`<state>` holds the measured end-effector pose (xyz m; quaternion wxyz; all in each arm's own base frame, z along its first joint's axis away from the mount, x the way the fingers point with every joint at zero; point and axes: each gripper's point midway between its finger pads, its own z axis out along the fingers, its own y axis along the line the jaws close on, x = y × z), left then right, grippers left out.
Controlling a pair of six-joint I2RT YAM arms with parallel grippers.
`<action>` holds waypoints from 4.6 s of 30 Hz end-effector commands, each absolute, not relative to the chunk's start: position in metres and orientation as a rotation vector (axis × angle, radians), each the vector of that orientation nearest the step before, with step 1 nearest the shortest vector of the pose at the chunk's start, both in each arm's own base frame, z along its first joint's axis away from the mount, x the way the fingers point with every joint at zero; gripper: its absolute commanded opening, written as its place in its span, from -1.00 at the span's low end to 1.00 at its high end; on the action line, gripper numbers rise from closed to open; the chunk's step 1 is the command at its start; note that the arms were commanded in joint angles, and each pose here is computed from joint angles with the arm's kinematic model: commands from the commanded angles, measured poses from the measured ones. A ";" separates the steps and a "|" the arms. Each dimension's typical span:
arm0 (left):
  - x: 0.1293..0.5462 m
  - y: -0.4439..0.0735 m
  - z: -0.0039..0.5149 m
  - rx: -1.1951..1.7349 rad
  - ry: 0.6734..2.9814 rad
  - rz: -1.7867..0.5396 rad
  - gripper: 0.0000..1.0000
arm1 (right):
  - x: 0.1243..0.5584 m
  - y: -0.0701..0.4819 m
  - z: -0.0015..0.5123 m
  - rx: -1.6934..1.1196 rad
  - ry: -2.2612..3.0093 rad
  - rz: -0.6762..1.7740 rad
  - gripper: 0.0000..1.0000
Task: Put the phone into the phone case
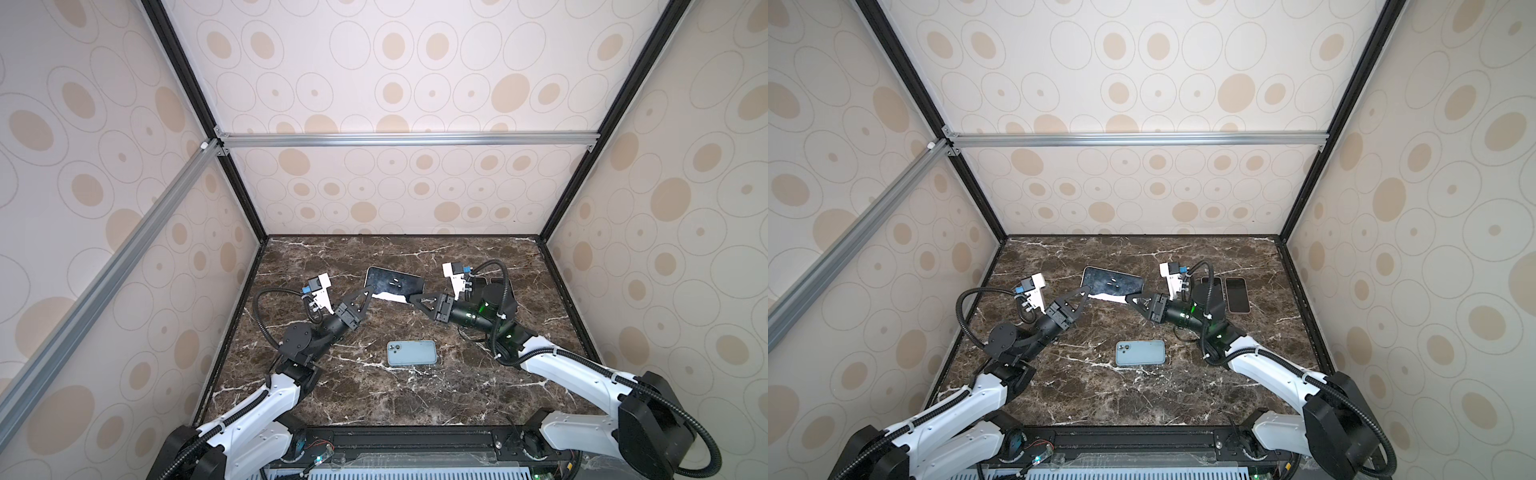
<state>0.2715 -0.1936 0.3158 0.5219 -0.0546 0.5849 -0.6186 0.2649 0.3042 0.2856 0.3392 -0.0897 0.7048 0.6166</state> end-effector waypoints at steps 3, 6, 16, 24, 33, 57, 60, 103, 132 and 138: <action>0.263 -0.182 0.341 -0.144 1.278 -1.517 -1.00 | 0.266 0.306 0.310 -0.264 1.720 1.651 -0.34; 0.263 -0.179 0.338 -0.162 1.277 -1.513 -1.00 | 0.266 0.308 0.312 -0.268 1.707 1.665 -0.37; 0.263 -0.175 0.336 -0.201 1.262 -1.538 -1.00 | 0.268 0.312 0.323 -0.285 1.661 1.699 -0.43; 0.268 -0.173 0.325 -0.247 1.285 -1.536 -1.00 | 0.264 0.314 0.330 -0.322 1.638 1.728 -0.52; 0.270 -0.175 0.321 -0.252 1.302 -1.547 -1.00 | 0.261 0.318 0.344 -0.354 1.599 1.772 -0.57; 0.275 -0.175 0.296 -0.306 1.358 -1.574 -1.00 | 0.258 0.317 0.355 -0.362 1.581 1.789 -0.82; 0.276 -0.175 0.292 -0.316 1.370 -1.576 -0.91 | 0.259 0.316 0.353 -0.353 1.605 1.762 -0.86; 0.283 -0.190 0.175 -0.227 1.968 -1.208 0.33 | 0.285 0.241 0.267 -0.149 2.174 0.950 -1.00; 0.239 -0.220 0.076 -0.001 2.407 -1.133 0.23 | 0.235 0.252 0.154 -0.144 2.629 1.107 -1.00; 0.237 -0.229 0.069 0.012 2.427 -1.140 0.04 | 0.233 0.255 0.140 -0.096 2.628 1.158 -1.00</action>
